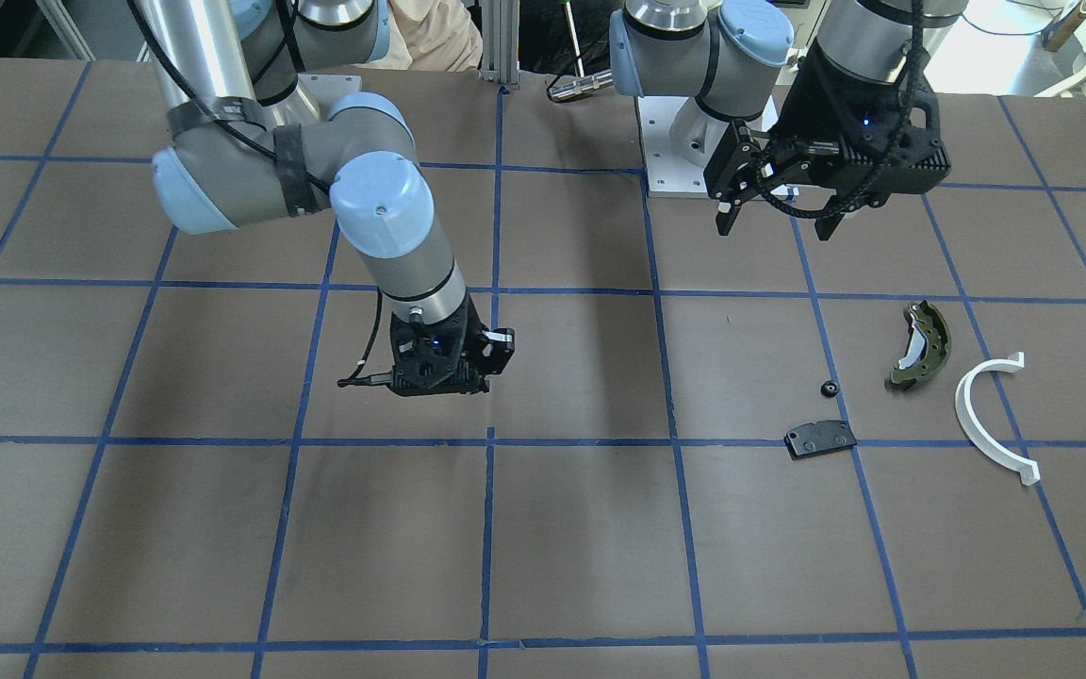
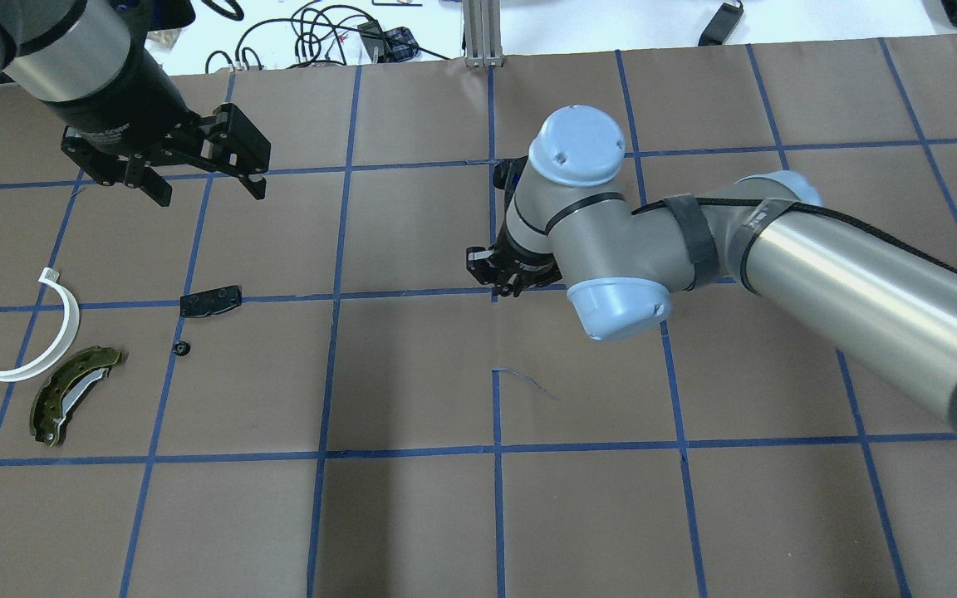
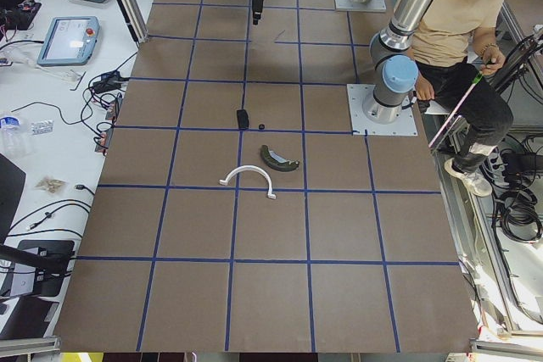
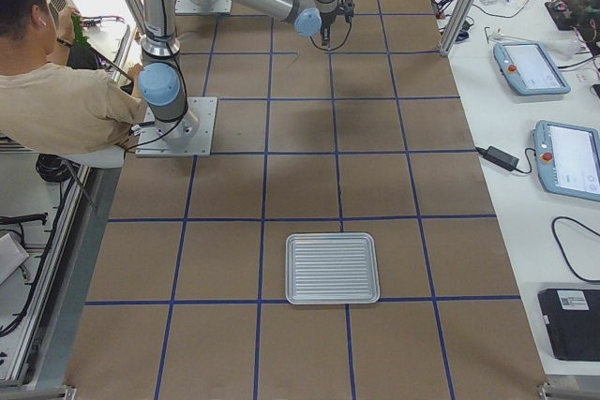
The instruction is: Place bearing gear from tray to pile
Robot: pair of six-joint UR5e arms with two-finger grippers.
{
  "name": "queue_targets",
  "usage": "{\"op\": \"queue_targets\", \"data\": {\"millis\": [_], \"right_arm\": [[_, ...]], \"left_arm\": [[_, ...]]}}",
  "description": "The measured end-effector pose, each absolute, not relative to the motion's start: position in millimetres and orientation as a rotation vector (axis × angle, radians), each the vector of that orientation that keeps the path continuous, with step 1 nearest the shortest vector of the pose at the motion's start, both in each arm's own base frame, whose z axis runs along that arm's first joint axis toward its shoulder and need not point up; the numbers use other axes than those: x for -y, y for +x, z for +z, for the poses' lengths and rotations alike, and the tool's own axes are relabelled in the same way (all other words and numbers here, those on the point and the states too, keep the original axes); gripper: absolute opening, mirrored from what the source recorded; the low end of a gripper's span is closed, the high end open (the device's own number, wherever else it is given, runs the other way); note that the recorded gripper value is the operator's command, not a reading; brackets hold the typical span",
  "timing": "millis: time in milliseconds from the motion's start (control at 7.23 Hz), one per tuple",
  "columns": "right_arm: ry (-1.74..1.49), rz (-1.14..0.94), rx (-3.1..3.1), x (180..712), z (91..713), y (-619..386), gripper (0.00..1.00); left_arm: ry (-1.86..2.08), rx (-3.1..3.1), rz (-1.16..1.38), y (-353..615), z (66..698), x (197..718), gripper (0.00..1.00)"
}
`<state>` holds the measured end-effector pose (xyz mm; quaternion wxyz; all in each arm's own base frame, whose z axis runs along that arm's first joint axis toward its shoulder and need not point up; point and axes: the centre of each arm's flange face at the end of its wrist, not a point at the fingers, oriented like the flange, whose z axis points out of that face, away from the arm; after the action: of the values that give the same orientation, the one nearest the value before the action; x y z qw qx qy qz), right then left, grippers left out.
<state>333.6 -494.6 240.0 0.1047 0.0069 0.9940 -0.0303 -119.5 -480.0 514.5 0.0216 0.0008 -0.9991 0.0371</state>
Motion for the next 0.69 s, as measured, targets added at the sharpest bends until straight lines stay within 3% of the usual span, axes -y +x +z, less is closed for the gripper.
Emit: {"op": "queue_targets", "data": {"millis": [276, 553, 691], "right_arm": [[0.065, -0.054, -2.923, 477, 212, 371, 0.15], [0.091, -0.042, -2.923, 468, 204, 384, 0.75], [0.099, -0.045, -2.928, 466, 204, 385, 0.95]], "left_arm": [[0.002, 3.098, 0.112, -119, 514, 480, 1.0], [0.002, 3.096, 0.112, -120, 514, 480, 1.0], [0.003, 3.095, 0.11, -120, 513, 480, 1.0]]}}
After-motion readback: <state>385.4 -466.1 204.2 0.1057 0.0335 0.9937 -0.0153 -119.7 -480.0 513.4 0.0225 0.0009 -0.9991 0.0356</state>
